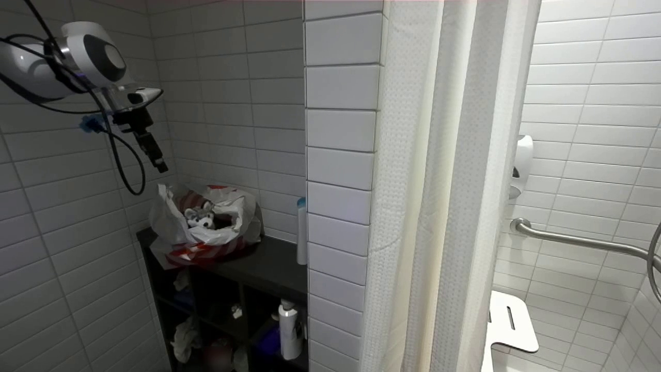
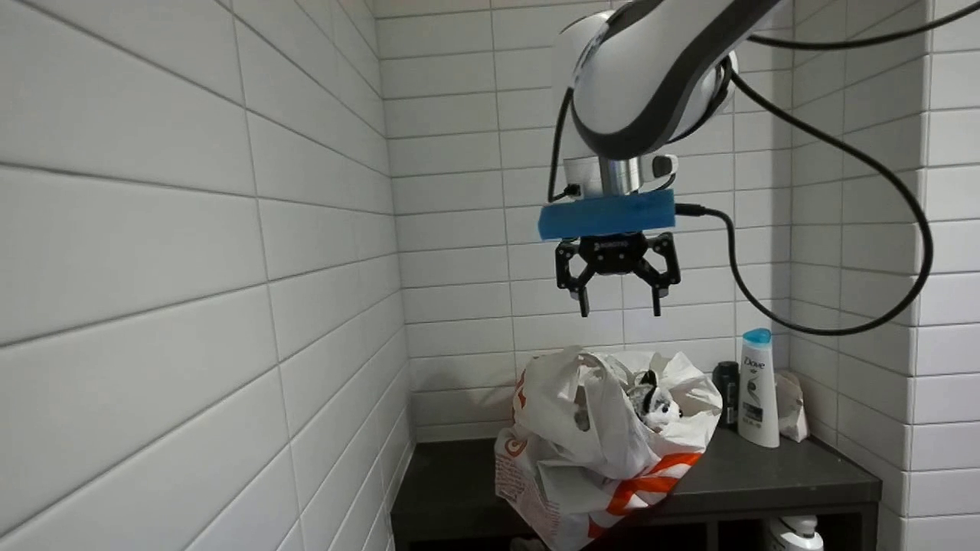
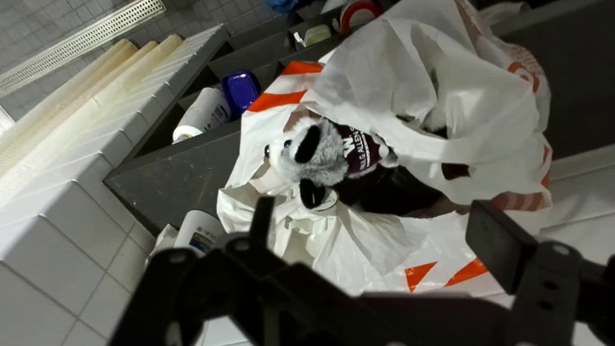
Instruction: Remove the doll from the plastic bag
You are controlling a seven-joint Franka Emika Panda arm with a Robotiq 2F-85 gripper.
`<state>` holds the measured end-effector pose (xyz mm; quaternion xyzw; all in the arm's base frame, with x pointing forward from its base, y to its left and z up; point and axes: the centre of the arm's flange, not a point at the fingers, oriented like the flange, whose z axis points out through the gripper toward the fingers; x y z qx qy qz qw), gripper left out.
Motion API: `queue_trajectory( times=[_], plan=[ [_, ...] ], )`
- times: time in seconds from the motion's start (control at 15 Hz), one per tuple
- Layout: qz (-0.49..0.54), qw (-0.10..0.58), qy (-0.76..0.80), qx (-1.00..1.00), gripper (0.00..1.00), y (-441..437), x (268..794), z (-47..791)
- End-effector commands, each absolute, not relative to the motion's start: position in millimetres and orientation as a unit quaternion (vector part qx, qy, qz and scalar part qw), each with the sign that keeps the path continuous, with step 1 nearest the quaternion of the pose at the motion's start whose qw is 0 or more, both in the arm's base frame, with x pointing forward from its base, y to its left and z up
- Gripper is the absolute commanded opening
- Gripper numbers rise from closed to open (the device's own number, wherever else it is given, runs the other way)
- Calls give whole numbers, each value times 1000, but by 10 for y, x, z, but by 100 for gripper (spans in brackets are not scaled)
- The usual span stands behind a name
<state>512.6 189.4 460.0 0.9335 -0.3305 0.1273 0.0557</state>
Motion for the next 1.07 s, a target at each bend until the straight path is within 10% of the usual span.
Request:
queue_trajectory(
  times=[0.0, 1.0],
  plan=[
    [172, 78, -411, 892, 100, 2013, 5280, 4647],
    [16, -35, -638, 769, 100, 1308, 5569, 4217]
  ],
)
